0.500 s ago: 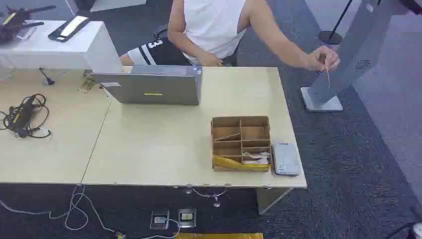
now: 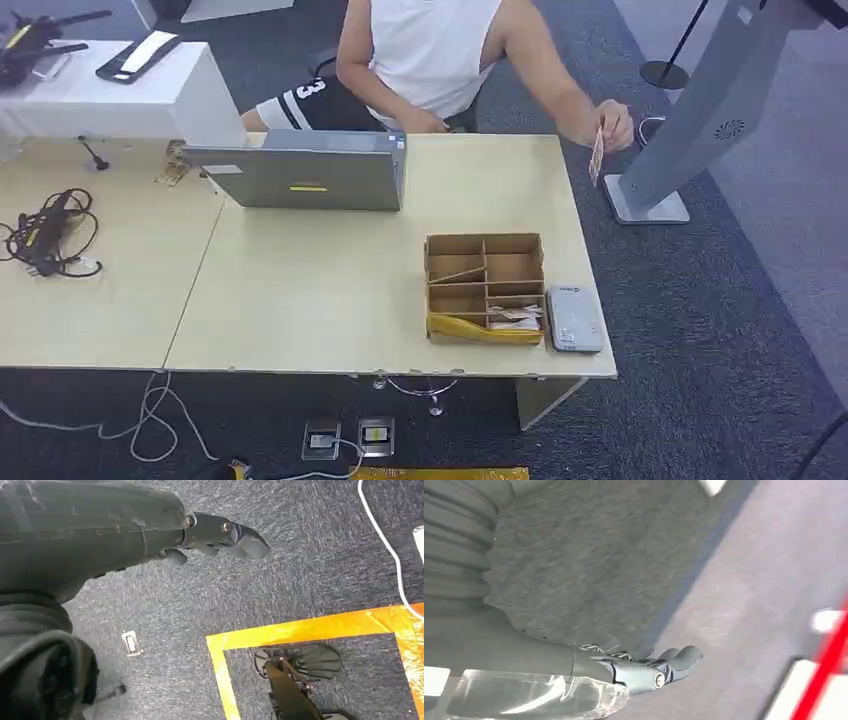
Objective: Pass the card to the sensor for recognition and then transmit it.
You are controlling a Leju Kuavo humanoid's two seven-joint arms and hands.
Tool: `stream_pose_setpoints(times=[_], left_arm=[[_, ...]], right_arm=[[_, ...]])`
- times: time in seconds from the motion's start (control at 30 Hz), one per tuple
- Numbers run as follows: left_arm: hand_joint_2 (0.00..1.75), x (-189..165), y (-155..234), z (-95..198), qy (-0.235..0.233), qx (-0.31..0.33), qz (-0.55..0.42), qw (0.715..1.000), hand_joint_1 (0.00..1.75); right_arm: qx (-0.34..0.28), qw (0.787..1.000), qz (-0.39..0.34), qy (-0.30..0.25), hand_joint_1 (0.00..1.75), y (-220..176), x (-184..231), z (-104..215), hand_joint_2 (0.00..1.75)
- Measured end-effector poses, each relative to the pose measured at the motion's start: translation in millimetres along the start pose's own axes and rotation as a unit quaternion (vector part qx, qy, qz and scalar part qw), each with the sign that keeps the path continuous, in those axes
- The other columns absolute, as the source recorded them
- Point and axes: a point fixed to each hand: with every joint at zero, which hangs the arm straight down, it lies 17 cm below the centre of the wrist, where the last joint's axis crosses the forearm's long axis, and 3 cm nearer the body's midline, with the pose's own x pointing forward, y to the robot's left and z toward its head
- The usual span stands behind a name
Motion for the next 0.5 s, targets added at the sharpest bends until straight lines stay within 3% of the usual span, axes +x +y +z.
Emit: stream_pose_setpoints(times=[0.17,0.33,0.43,0.5], left_arm=[[0.00,5.0,-0.4,0.0,-0.003,0.000,-0.012,1.000,0.00],[0.00,6.1,-0.8,0.0,-0.003,0.000,-0.018,1.000,0.00],[0.00,8.8,-0.7,0.0,-0.004,0.001,-0.028,1.000,0.00],[0.00,13.3,-0.5,0.1,-0.007,0.002,-0.037,0.999,0.00]], right_arm=[[0.021,0.991,0.000,-0.133,0.00,20.5,100.4,26.8,1.75],[0.040,0.976,0.016,-0.213,0.00,38.1,152.0,59.1,1.75],[0.043,0.951,0.059,-0.301,0.00,54.0,195.6,95.9,1.75],[0.044,0.922,0.117,-0.367,0.00,72.2,222.4,129.5,1.75]])
